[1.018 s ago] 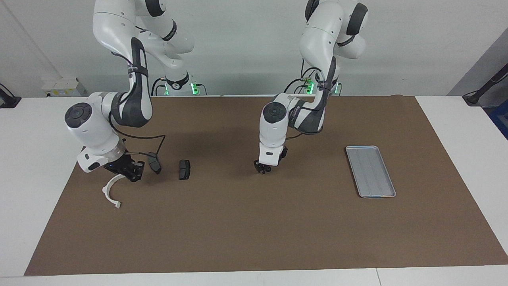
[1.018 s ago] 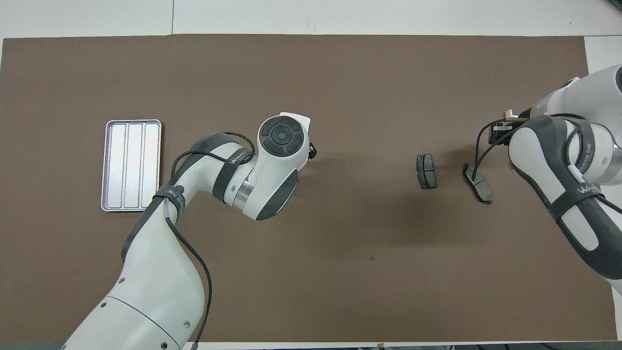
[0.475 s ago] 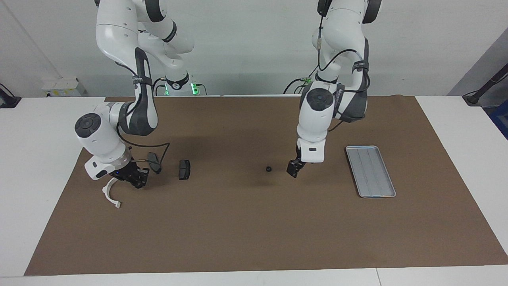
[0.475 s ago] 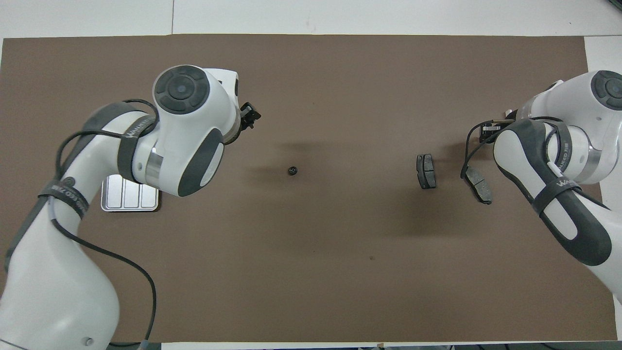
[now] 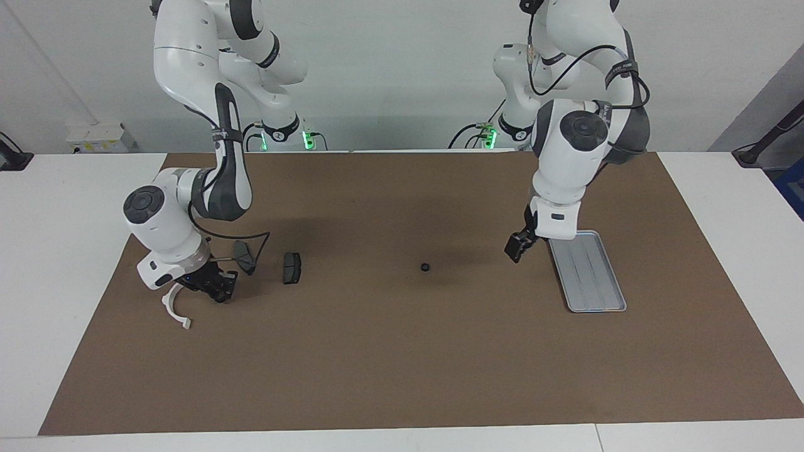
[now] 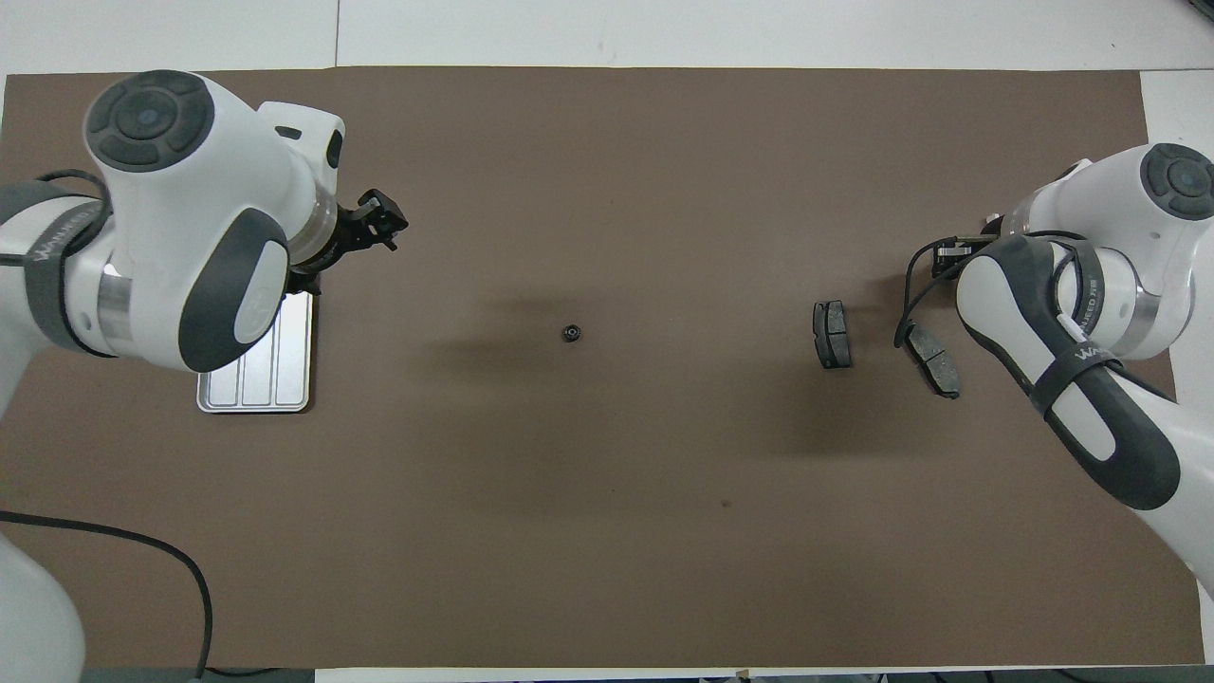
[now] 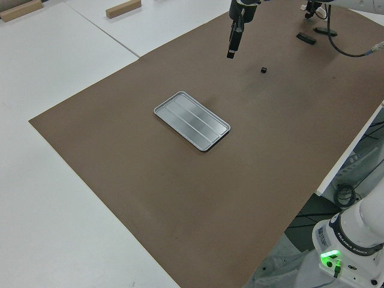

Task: Place bearing gear from tray to pile
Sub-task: 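Release the second bearing at the table center and withdraw the left gripper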

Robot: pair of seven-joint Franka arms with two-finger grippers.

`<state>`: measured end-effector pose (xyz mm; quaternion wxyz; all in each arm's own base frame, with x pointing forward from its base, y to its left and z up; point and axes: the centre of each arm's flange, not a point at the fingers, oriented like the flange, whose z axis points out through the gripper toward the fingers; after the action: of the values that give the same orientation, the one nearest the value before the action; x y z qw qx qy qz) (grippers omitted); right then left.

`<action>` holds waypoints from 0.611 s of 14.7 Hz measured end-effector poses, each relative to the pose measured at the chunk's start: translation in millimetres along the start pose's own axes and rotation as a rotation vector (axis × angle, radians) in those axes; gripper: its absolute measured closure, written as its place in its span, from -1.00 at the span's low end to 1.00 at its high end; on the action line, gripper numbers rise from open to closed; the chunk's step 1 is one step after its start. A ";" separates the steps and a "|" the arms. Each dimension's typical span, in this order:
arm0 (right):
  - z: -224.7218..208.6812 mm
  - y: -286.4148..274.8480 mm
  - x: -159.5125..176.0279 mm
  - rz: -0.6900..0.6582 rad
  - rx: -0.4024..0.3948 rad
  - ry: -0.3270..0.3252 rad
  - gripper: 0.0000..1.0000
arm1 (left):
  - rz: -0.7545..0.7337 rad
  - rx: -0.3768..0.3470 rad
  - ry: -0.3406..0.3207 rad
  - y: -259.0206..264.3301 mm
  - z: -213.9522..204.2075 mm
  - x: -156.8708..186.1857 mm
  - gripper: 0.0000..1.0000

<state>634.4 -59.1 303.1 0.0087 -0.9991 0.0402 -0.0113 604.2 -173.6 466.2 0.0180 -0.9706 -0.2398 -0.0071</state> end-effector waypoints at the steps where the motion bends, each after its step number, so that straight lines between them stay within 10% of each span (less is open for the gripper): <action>1: 0.0 0.0 0.0 0.000 0.000 0.000 0.28 | 0.006 0.004 -0.006 -13.6 -6.4 7.0 -1.00; 9: -0.2 -0.1 0.1 -0.005 0.000 0.000 0.00 | 0.126 0.022 -0.074 -109.3 -69.3 22.5 -1.00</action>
<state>634.5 -59.0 303.3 0.0085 -0.9992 0.0376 -0.0115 572.9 -69.2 539.4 0.0203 -0.9831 -0.1789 0.0327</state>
